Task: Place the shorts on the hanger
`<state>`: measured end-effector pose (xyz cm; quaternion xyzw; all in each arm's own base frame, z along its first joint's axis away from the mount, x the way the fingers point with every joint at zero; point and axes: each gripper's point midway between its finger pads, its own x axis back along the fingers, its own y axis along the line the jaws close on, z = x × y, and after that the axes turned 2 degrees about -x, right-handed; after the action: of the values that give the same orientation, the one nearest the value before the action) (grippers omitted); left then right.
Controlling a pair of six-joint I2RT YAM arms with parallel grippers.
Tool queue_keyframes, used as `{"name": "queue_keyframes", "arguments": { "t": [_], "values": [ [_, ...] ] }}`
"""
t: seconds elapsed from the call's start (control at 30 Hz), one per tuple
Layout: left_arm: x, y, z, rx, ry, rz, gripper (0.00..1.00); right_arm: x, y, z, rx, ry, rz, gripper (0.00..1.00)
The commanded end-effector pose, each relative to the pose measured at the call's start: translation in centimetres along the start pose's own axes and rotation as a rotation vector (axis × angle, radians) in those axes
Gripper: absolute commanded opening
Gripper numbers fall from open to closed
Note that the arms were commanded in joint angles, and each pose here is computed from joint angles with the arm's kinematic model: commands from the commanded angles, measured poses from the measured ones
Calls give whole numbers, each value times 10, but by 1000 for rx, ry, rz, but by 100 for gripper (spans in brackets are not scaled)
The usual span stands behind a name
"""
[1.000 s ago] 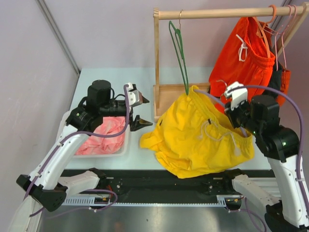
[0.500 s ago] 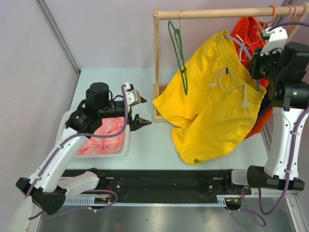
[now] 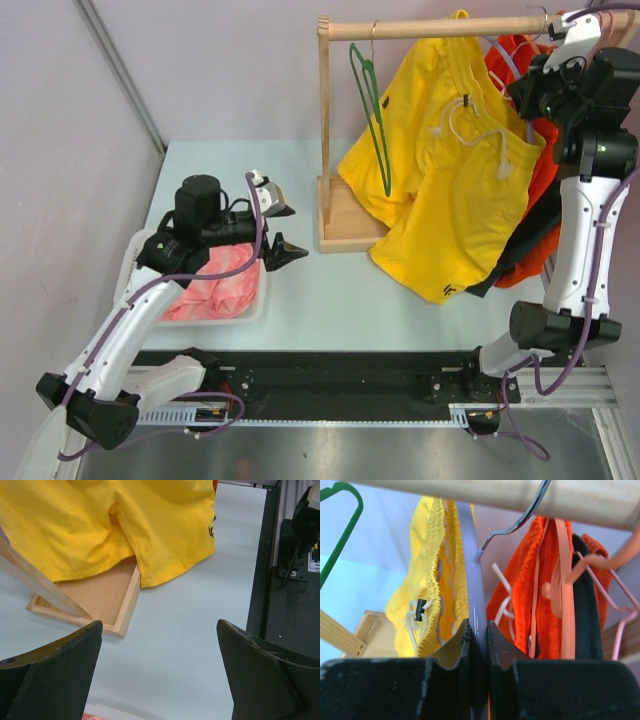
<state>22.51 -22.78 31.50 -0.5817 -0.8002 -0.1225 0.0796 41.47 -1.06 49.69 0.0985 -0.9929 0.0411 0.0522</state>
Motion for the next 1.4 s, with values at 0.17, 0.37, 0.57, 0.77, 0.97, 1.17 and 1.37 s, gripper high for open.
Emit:
{"name": "queue_keyframes", "arguments": {
  "t": [0.17,0.37,0.57,0.77,0.97,1.17,1.37],
  "values": [
    [17,12,7,200,22,-62,100,-21,11,-54,34,-185,-24,0],
    [41,34,25,439,36,-149,100,-21,15,-30,25,-128,-6,29],
    [61,47,31,516,44,-216,100,6,25,-27,24,-140,-6,61],
    [80,68,39,526,99,-355,100,51,29,-36,28,-194,42,78],
    [97,92,40,521,141,-465,100,97,53,-22,18,-206,-13,92],
    [107,110,44,514,230,-520,100,121,105,30,-71,-90,-237,95],
    [110,114,57,522,293,-539,100,135,147,87,-103,52,-394,96]
  ]
}}
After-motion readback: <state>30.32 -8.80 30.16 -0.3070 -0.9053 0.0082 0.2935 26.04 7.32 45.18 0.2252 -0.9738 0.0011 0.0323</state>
